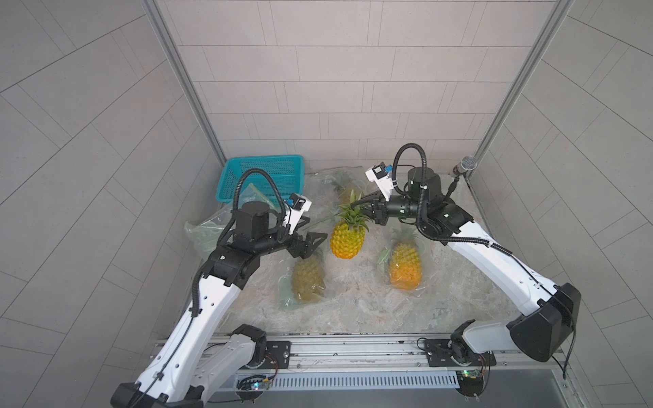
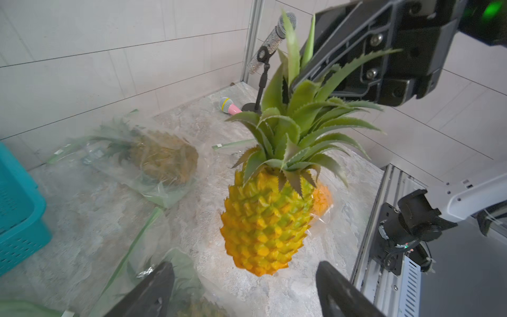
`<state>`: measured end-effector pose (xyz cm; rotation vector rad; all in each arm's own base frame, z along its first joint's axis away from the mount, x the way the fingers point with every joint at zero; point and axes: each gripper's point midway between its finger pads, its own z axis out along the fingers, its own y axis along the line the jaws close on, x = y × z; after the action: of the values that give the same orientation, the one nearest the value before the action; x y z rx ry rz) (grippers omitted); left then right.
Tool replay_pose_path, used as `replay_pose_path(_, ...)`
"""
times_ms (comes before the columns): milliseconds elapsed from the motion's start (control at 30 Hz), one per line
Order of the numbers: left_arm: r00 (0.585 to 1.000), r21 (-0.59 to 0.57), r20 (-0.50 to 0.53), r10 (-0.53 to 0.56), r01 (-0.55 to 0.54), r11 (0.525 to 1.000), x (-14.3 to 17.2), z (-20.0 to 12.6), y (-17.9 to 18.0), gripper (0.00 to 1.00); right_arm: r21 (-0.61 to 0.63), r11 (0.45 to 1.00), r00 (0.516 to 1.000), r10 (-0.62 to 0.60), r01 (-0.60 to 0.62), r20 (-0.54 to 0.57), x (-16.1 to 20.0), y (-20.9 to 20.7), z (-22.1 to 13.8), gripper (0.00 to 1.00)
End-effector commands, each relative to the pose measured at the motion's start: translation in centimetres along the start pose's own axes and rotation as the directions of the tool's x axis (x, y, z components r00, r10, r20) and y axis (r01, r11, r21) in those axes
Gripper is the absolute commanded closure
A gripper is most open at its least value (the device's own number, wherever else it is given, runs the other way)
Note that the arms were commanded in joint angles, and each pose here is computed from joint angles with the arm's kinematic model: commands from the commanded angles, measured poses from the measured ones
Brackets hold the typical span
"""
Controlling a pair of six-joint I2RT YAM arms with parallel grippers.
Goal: Open the zip-top bag and take out the pineapple
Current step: Place the pineapple in the basket.
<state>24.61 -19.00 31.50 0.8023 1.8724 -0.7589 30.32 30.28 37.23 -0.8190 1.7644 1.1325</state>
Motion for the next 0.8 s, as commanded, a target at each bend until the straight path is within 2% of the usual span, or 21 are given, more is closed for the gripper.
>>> replay_pose_path(0, 0.996, 0.041, 0.037, 0.086, -0.088, 0.995, -1.7, 0.6, -1.3, 0.15, -0.106, 0.991, 0.994, -0.08, 0.087, 0.075, -3.1, 3.5, -0.6, 1.0)
replay_pose_path(400, 0.985, 0.147, 0.134, 0.107, -0.126, 0.981, -3.8, 1.5, -4.0, 0.14, -0.16, 0.984, 0.996, -0.082, 0.084, 0.015, -1.5, 4.9, 0.9, 1.0)
replay_pose_path(767, 0.988, 0.127, 0.13, 0.09, -0.106, 0.986, -3.8, 3.4, -3.6, 0.14, -0.218, 0.974, 0.998, -0.06, 0.064, 0.028, -1.8, 6.8, 1.7, 1.0)
